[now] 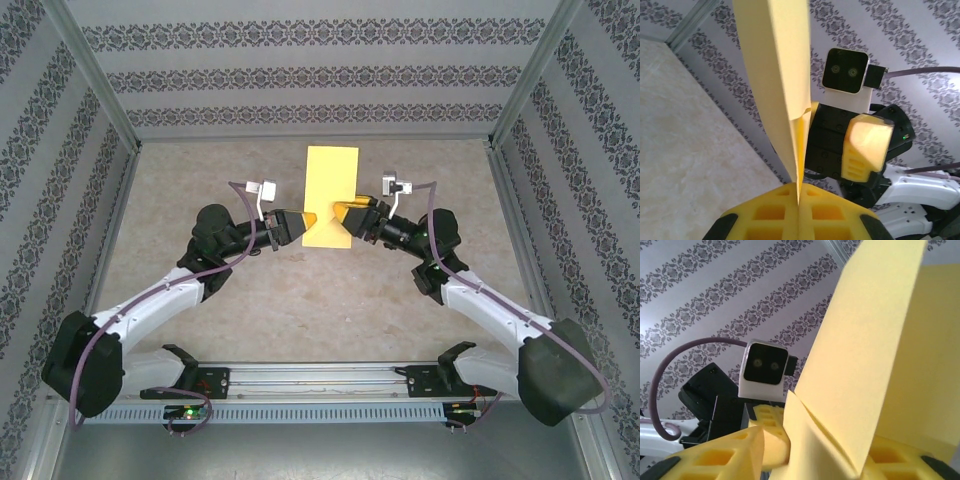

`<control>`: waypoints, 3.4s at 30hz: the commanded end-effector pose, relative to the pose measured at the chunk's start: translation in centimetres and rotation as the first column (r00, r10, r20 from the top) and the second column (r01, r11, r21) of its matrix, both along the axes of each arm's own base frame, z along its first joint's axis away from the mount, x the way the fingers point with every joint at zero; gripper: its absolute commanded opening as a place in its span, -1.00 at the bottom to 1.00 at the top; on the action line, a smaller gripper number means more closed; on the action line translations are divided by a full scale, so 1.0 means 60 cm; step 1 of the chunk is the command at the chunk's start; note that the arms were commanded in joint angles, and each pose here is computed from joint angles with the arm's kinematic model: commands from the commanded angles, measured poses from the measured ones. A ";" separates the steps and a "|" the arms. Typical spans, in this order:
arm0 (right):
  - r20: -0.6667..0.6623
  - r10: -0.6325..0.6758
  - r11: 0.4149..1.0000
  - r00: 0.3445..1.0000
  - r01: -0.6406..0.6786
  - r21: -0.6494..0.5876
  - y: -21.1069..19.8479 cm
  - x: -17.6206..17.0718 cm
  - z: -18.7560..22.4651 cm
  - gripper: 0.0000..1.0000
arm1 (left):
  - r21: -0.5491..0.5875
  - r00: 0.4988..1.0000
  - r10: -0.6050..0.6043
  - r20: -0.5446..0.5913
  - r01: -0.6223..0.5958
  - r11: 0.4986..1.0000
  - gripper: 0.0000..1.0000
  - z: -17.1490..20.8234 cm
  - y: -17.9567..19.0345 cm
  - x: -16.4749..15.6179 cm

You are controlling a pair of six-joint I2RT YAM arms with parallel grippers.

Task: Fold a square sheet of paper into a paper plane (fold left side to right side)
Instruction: Turn over the paper at the center of the table, then rotate the paper at the center of the table.

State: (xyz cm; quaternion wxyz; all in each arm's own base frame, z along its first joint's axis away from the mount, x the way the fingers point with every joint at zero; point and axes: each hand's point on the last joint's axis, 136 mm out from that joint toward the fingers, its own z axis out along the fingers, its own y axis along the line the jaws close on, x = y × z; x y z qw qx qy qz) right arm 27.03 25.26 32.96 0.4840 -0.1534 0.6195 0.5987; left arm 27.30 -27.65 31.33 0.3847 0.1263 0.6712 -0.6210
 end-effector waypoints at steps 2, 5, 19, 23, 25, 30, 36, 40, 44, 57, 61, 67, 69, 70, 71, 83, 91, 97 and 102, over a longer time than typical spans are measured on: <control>-0.034 -0.178 0.976 0.983 0.173 -0.129 -0.046 0.018 -0.051 0.09 | 0.141 1.000 0.024 0.014 -0.026 0.990 -1.00 -0.016 0.010 -0.011; -0.085 -0.313 0.919 0.946 0.278 -0.280 -0.083 0.026 -0.105 0.25 | 0.299 0.998 0.055 -0.019 -0.047 0.953 -1.00 -0.049 0.024 -0.014; -0.213 -0.684 0.610 0.697 0.388 -0.691 -0.240 0.027 -0.296 0.95 | 0.959 0.937 0.288 0.198 -0.246 0.143 -1.00 -0.184 0.143 0.006; -0.267 -0.710 0.623 0.652 0.406 -0.669 -0.259 0.026 -0.314 0.97 | 0.942 0.896 0.290 0.336 -0.327 -0.079 -1.00 -0.183 0.160 0.015; -0.291 -0.715 0.632 0.635 0.412 -0.656 -0.266 0.026 -0.317 0.96 | 0.930 0.883 0.293 0.366 -0.339 -0.140 -1.00 -0.189 0.161 0.015; -0.327 -0.715 0.651 0.618 0.418 -0.633 -0.272 0.026 -0.320 0.97 | 0.907 0.861 0.317 0.397 -0.315 -0.279 -1.00 -0.234 0.163 0.006; -0.366 -0.695 0.680 0.619 0.400 -0.614 -0.267 0.028 -0.326 0.96 | 0.935 0.881 0.363 0.304 -0.202 -0.292 -1.00 -0.324 0.122 -0.011; -0.382 -0.688 0.690 0.617 0.396 -0.606 -0.264 0.027 -0.330 0.96 | 0.984 0.892 0.422 0.164 -0.121 -0.128 -1.00 -0.376 0.072 -0.026; -0.390 -0.689 0.692 0.611 0.396 -0.604 -0.265 0.026 -0.335 0.97 | 0.995 0.888 0.454 0.070 -0.092 0.027 -0.94 -0.385 0.031 -0.028; -0.454 -0.652 0.731 0.607 0.344 -0.590 -0.249 0.029 -0.353 0.96 | 0.936 0.873 0.449 -0.189 0.022 0.351 -0.41 -0.403 -0.046 -0.023; -0.499 -0.621 0.760 0.605 0.308 -0.572 -0.237 0.032 -0.354 0.97 | 0.893 0.883 0.406 -0.236 0.032 0.448 -0.18 -0.382 -0.071 -0.017; -0.595 -0.511 0.835 0.620 0.195 -0.514 -0.195 0.028 -0.357 0.83 | 0.813 0.896 0.367 -0.252 -0.010 0.583 -0.03 -0.335 -0.059 0.006; -0.619 -0.475 0.851 0.626 0.148 -0.503 -0.173 0.026 -0.361 0.73 | 0.781 0.896 0.368 -0.247 -0.042 0.623 -0.02 -0.318 -0.040 0.020; -0.628 -0.459 0.856 0.628 0.125 -0.501 -0.160 0.024 -0.364 0.67 | 0.767 0.897 0.369 -0.244 -0.055 0.640 -0.02 -0.313 -0.028 0.026; -0.637 -0.446 0.860 0.629 0.105 -0.498 -0.148 0.023 -0.367 0.60 | 0.754 0.898 0.371 -0.238 -0.070 0.653 -0.02 -0.306 -0.019 0.032; -0.670 -0.384 0.848 0.635 -0.045 -0.529 0.029 0.012 -0.424 -0.15 | 0.631 0.824 0.539 -0.171 -0.329 0.703 0.12 -0.259 0.133 0.069; -0.680 -0.398 0.839 0.616 -0.055 -0.541 0.078 0.026 -0.464 -0.56 | 0.643 0.791 0.589 -0.168 -0.365 0.674 0.13 -0.268 0.173 0.064; -0.682 -0.406 0.822 0.608 -0.083 -0.563 0.086 0.033 -0.489 -0.77 | 0.656 0.790 0.588 -0.175 -0.352 0.668 0.13 -0.277 0.177 0.063; -0.683 -0.424 0.795 0.594 -0.117 -0.595 0.079 0.025 -0.514 -0.90 | 0.671 0.788 0.589 -0.179 -0.340 0.659 0.13 -0.282 0.181 0.062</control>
